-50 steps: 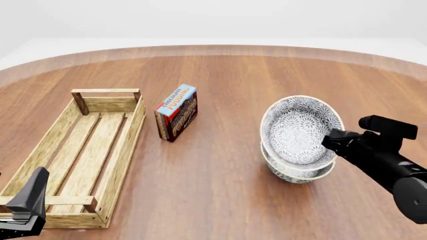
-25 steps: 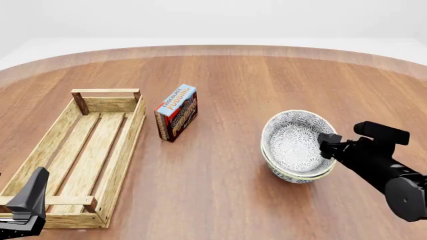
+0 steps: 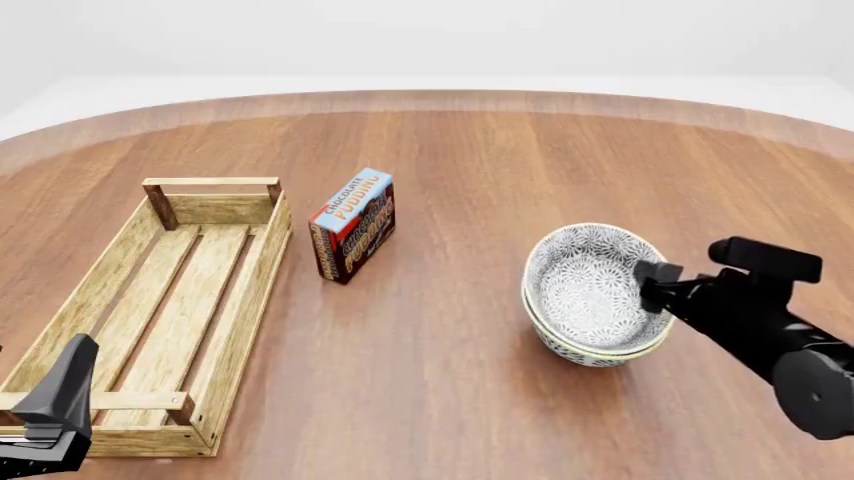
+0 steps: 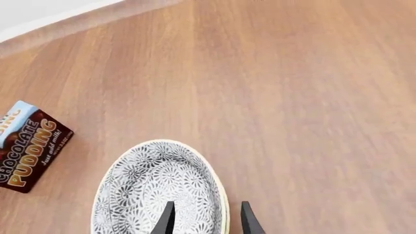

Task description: Stack the left bowl on the right bowl and place them in the tray.

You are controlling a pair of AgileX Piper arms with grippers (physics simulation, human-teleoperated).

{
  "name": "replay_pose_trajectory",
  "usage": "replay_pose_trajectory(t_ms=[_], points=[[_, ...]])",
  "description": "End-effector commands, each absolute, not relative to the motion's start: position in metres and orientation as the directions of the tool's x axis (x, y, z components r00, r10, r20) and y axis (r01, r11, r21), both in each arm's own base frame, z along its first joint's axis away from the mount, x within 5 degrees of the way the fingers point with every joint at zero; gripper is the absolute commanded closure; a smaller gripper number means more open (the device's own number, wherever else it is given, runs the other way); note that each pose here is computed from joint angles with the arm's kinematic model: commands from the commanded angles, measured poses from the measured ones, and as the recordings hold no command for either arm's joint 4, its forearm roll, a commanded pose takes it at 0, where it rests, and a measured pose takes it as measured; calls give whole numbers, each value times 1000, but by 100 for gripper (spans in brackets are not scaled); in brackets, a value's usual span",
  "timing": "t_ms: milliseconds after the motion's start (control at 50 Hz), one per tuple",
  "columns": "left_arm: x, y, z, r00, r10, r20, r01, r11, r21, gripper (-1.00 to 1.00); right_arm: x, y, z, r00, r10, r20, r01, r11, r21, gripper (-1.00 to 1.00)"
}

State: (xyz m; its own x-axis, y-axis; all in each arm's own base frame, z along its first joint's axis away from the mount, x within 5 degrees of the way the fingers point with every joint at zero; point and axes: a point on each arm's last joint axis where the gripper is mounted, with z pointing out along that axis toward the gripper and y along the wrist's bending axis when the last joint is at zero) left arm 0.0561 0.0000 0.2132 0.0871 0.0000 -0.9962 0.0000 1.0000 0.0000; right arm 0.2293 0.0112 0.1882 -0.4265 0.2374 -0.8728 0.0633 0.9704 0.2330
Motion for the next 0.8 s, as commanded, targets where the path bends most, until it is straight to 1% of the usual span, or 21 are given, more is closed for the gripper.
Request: replay_pose_trajectory(t_ms=[20, 80, 100, 160, 180, 240, 300, 500, 800], points=[[56, 0, 213, 87, 0, -996, 0, 1000, 0, -100, 228, 7, 201, -430, 187, -883, 58, 982, 180, -100], [56, 0, 213, 87, 0, -996, 0, 1000, 0, -100, 230, 1, 207, -444, 135, -886, 57, 991, 122, -100], [56, 0, 213, 87, 0, -996, 0, 1000, 0, -100, 232, -1, 208, -452, 99, -886, 50, 995, 85, -100], [56, 0, 213, 87, 0, -996, 0, 1000, 0, -100, 230, 1, 208, -457, 86, -885, 37, 996, 78, -100], [56, 0, 213, 87, 0, -996, 0, 1000, 0, -100, 233, -3, 205, -472, 56, -880, 36, 998, 45, -100], [56, 0, 213, 87, 0, -996, 0, 1000, 0, -100, 233, -5, 205, -479, 45, -877, 38, 999, 30, -100], [56, 0, 213, 87, 0, -996, 0, 1000, 0, -100, 232, -4, 206, -477, 38, -878, 31, 999, 26, -100], [56, 0, 213, 87, 0, -996, 0, 1000, 0, -100, 228, 12, 190, -503, -3, -864, -39, 999, 19, -100], [56, 0, 213, 87, 0, -996, 0, 1000, 0, -100, 230, 13, 172, -522, 7, -853, -37, 999, 32, -100]])
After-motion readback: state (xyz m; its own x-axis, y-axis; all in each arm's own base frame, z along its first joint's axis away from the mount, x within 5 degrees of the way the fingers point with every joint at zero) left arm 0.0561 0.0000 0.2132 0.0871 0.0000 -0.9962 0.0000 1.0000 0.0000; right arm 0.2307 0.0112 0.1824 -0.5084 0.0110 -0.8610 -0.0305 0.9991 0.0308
